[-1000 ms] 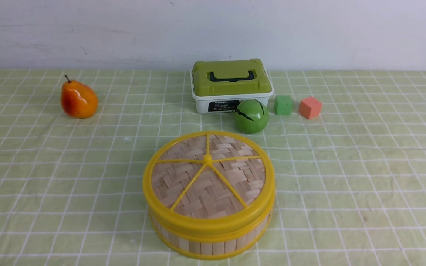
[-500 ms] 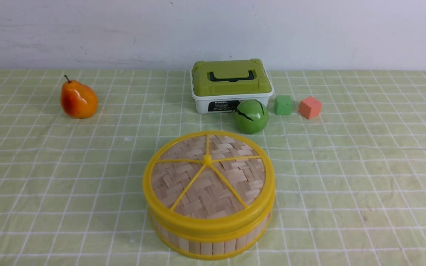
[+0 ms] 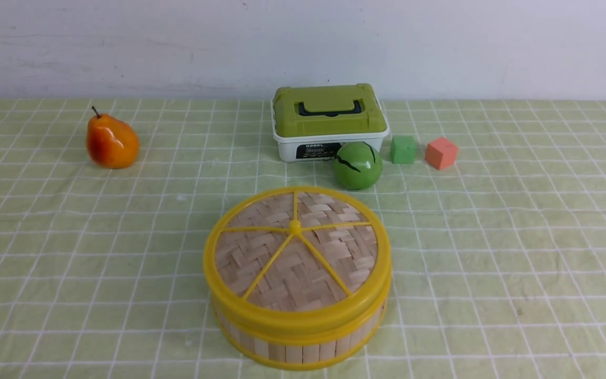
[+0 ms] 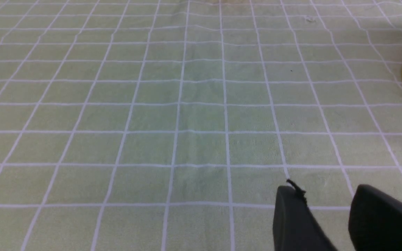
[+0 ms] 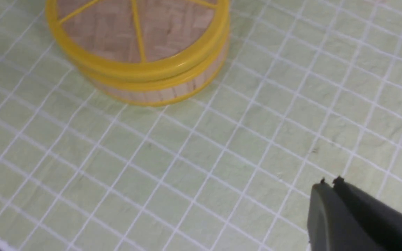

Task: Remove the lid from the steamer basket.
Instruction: Use the right arm to lift the lid of the steamer

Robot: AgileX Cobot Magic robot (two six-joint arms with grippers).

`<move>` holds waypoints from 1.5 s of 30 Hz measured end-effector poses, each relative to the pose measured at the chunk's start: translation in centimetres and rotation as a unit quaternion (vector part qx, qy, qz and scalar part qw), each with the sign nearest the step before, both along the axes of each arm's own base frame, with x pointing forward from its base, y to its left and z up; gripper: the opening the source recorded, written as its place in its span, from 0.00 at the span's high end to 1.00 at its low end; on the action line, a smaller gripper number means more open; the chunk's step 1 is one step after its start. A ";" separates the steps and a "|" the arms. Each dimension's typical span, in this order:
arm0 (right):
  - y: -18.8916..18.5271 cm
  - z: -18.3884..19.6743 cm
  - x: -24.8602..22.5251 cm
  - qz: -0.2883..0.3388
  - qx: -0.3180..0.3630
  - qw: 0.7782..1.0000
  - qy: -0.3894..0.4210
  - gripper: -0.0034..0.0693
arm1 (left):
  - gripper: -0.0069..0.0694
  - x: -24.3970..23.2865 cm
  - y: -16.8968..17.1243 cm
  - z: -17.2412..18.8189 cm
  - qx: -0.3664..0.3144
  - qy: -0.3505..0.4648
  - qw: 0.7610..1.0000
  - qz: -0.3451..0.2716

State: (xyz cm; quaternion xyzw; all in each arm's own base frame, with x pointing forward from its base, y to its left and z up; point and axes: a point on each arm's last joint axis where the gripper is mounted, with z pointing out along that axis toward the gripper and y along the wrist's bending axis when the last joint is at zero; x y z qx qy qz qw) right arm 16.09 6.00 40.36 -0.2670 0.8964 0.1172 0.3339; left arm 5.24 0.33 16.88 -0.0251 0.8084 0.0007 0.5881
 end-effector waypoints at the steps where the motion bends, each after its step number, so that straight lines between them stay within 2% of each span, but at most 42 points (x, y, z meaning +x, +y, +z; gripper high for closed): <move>1: 0.8 0.1 0.5 0.023 -0.013 1.000 0.009 0.97 | 0.60 0.0 0.0 0.0 0.000 0.000 1.000 0.000; 8: 8.3 0.6 6.1 0.134 -0.065 0.988 0.035 0.96 | 0.60 0.0 0.0 0.0 0.000 0.000 1.000 0.000; 10: 9.6 0.6 6.8 0.144 -0.065 0.987 0.037 0.95 | 0.60 0.0 0.0 0.0 0.000 0.000 1.000 0.000; 11: 11.7 0.4 8.4 0.152 -0.063 0.985 0.043 0.95 | 0.60 0.0 0.0 0.0 0.000 0.000 1.000 0.000; 12: 11.8 0.4 8.6 0.151 -0.062 0.986 0.043 0.95 | 0.60 0.0 0.0 0.0 0.000 0.000 1.000 0.000; 14: 14.6 -0.3 10.8 0.158 -0.060 0.984 0.053 0.92 | 0.60 0.0 0.0 0.0 0.000 0.000 1.000 0.000; 15: 14.6 -0.3 10.7 0.158 -0.060 0.984 0.053 0.92 | 0.60 0.0 0.0 0.0 0.000 0.000 1.000 0.000; 16: 16.6 -1.0 12.2 0.161 -0.060 0.983 0.059 0.89 | 0.60 0.0 0.0 0.0 0.000 0.000 1.000 0.000; 19: 19.4 -2.4 13.5 0.172 -0.062 0.981 0.067 0.78 | 0.60 0.0 0.0 0.0 0.000 0.000 1.000 0.000; 20: 19.6 -2.5 13.6 0.173 -0.062 0.981 0.068 0.77 | 0.60 0.0 0.0 0.0 0.000 0.000 1.000 0.000; 21: 21.2 -3.4 14.1 0.178 -0.064 0.979 0.073 0.67 | 0.60 0.0 0.0 0.0 0.000 0.000 1.000 0.000; 22: 21.4 -3.5 14.2 0.179 -0.064 0.979 0.074 0.66 | 0.60 0.0 0.0 0.0 0.000 0.000 1.000 0.000; 23: 22.4 -4.3 14.7 0.178 -0.064 0.979 0.080 0.57 | 0.60 0.0 0.0 0.0 0.000 0.000 1.000 0.000; 24: 22.5 -4.4 14.8 0.177 -0.064 0.979 0.081 0.55 | 0.60 0.0 0.0 0.0 0.000 0.000 1.000 0.000; 25: 23.1 -5.1 15.2 0.172 -0.063 0.979 0.089 0.48 | 0.60 0.0 0.0 0.0 0.000 0.000 1.000 0.000; 28: 23.9 -6.9 16.3 0.151 -0.073 0.980 0.106 0.37 | 0.60 0.0 0.0 0.0 0.000 0.000 1.000 0.000; 35: 24.4 -11.5 18.5 0.105 -0.134 0.977 0.126 0.37 | 0.60 0.0 0.0 0.0 0.000 0.000 1.000 0.000; 45: 25.3 -13.8 19.6 0.088 -0.125 0.980 0.126 0.49 | 0.60 0.0 0.0 0.0 0.000 0.000 1.000 0.000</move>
